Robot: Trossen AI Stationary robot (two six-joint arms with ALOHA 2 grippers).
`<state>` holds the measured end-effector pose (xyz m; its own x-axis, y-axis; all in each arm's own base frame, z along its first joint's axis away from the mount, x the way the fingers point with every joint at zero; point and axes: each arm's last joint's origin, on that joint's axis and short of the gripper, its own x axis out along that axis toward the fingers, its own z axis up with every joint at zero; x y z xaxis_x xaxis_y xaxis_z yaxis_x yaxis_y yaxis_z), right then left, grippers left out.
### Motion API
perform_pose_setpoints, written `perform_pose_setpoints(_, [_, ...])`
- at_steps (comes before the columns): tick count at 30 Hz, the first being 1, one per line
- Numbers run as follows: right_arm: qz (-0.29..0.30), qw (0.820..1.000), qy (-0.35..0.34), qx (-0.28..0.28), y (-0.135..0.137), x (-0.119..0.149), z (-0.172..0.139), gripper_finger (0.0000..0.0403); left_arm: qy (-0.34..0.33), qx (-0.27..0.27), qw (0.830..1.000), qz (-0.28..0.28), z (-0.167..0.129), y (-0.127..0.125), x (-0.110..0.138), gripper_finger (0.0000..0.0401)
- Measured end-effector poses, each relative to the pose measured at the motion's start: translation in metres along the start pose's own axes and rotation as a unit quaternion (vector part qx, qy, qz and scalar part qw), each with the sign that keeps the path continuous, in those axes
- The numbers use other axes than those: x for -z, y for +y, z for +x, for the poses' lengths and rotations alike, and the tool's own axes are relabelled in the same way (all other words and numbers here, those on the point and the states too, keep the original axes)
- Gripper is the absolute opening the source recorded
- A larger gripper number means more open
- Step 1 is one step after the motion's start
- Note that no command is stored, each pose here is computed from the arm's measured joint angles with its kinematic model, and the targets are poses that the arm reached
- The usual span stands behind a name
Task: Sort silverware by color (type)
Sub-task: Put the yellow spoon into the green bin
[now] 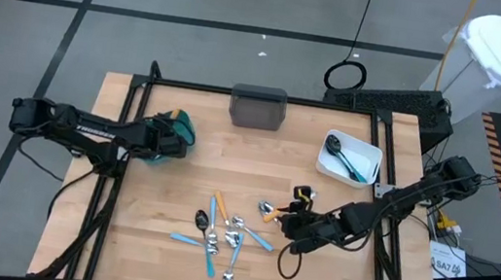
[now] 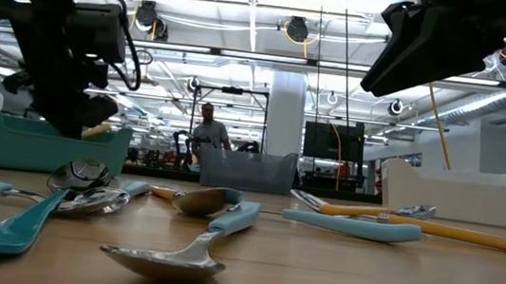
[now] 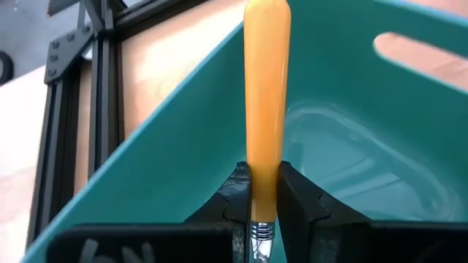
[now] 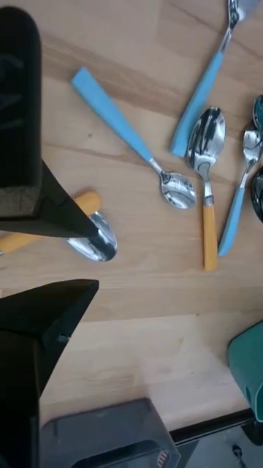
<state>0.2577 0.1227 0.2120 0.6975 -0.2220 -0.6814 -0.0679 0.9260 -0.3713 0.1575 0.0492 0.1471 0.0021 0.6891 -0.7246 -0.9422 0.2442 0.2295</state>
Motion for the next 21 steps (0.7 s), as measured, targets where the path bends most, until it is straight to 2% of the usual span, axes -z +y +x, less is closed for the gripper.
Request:
perform_pose_setpoints(3, [0.002, 1.000, 0.002, 0.003, -0.002, 0.000, 0.001, 0.0098, 0.009, -0.005, 1.000, -0.004, 0.003, -0.002, 0.002, 0.0056])
perform_pose_setpoints(9, [0.000, 1.000, 0.005, 0.008, -0.007, 0.000, 0.004, 0.0098, 0.006, -0.019, 1.000, 0.005, 0.006, -0.002, 0.002, 0.0138])
perform_pose_setpoints(12, [0.004, 1.000, 0.004, 0.009, -0.009, -0.001, 0.005, 0.0098, 0.000, -0.012, 1.000, 0.028, 0.002, -0.003, -0.002, 0.0167])
perform_pose_setpoints(17, [0.011, 1.000, -0.005, 0.008, -0.009, -0.003, 0.005, 0.0098, -0.013, 0.007, 0.998, 0.058, -0.012, -0.011, -0.013, 0.0184])
perform_pose_setpoints(21, [0.018, 1.000, -0.002, 0.007, -0.009, -0.002, 0.005, 0.0098, -0.033, 0.043, 0.996, 0.069, -0.030, -0.023, -0.019, 0.0186])
